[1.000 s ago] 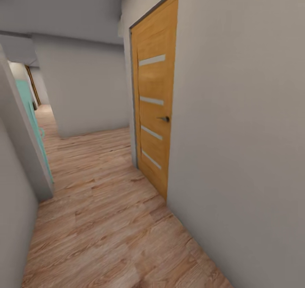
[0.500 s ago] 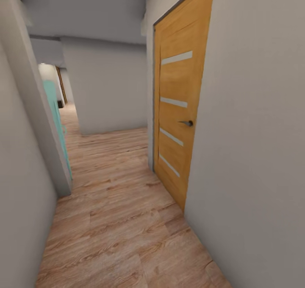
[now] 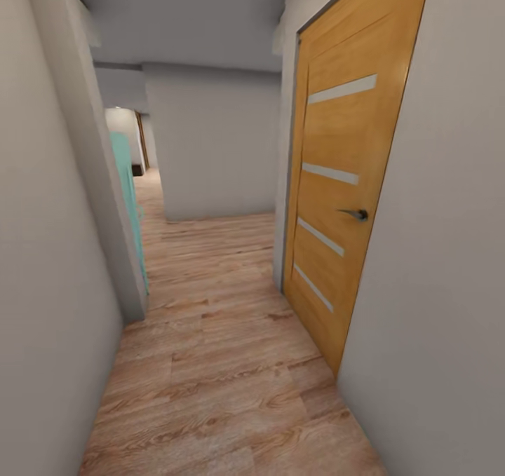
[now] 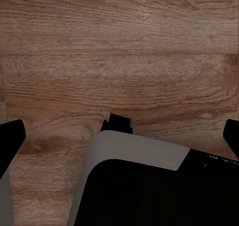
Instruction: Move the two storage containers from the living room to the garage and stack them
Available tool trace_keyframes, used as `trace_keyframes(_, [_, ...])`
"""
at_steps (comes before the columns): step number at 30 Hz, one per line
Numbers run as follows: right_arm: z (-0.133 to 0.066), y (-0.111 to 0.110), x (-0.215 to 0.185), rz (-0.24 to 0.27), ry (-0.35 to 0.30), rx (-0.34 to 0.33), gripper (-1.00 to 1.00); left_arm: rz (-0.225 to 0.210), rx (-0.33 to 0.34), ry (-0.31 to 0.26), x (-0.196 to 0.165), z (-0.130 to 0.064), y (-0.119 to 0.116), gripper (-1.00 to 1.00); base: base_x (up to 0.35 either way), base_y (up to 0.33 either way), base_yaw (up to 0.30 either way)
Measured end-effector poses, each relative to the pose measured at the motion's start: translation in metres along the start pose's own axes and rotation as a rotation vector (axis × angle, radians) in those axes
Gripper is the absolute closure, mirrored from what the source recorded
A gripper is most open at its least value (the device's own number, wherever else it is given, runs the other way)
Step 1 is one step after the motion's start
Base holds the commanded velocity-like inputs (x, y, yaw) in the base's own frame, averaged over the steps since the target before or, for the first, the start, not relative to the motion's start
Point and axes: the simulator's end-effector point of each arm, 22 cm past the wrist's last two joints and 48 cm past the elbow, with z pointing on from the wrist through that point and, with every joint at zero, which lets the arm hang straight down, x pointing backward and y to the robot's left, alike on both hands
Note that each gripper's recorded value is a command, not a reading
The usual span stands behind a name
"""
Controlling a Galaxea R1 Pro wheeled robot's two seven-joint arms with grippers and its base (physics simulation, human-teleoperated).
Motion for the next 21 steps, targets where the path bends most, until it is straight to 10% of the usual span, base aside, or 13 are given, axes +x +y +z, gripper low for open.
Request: trace_keyframes(21, [0.0000,-0.0005,0.0005,-0.015,0.002,-0.001,-1.00,0.001,0.001,0.001,0.0004,0.0000,-0.0010,-1.00,0.320,0.000,0.198])
